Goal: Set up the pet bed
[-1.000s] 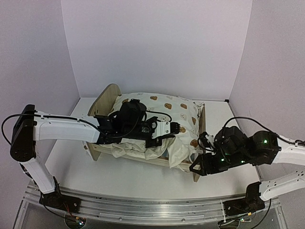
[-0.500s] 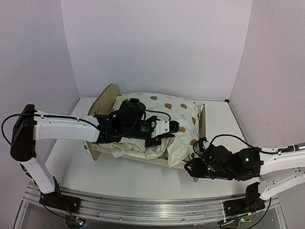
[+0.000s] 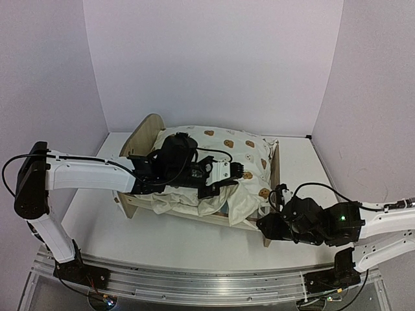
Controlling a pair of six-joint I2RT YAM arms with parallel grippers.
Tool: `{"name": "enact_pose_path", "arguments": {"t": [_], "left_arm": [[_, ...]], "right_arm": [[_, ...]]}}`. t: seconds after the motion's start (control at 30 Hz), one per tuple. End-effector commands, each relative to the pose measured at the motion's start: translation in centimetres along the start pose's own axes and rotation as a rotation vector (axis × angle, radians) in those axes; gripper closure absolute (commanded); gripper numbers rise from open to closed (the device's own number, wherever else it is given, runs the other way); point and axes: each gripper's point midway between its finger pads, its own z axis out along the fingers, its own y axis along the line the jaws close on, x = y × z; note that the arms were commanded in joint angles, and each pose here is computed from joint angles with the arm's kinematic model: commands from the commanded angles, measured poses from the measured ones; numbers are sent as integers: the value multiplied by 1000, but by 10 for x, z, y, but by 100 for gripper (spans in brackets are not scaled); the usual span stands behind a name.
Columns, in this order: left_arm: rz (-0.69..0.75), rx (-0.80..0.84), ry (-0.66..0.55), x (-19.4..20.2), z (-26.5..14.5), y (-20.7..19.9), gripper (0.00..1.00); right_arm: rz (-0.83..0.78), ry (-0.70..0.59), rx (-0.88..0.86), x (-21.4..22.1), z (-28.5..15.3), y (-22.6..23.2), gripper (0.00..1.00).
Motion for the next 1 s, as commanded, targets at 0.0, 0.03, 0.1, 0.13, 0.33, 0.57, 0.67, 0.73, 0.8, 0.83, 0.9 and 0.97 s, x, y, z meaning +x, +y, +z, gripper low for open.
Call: {"name": "enact_pose_path", "arguments": {"t": [0.0,0.03,0.1,0.13,0.33,0.57,0.67,0.73,0.8,0.83,0.9,0.97], "left_arm": [[13,-43,-61,-20,-10,15,100],[16,-44,-60,-20,-10,15,100],[21,-45,-60,-20,-11,15,100],[21,-44,-60,-20,-11,14,100],[21,-35,-74,-21,-10,12,100],[14,-12,-62,-17,-9,7,100],[9,4,-53,-12,-9,2,100],[4,18,-42,-7,-8,-2,100],[1,26,-36,-4,-8,-5,100],[0,31,-34,-3,-8,-7,100],[1,36,-29,0,-7,-9,100],[1,35,-29,0,-6,-9,100]], "right_arm": [[-66,12,-91,-14,-20,29,99],[-99,37,-118,-16,-31,37,100],[-139,81,-173,-21,-59,47,100],[-148,107,-193,-22,-71,50,100],[-128,208,-311,-19,-115,61,100],[-164,377,-195,14,-91,53,100],[-125,363,-96,18,-81,30,100],[-82,361,-47,22,-75,16,100],[-48,358,18,27,-70,-1,100],[-28,359,52,31,-67,-9,100],[-16,421,112,48,-59,-23,100],[-34,511,184,64,-58,-33,100]]}}
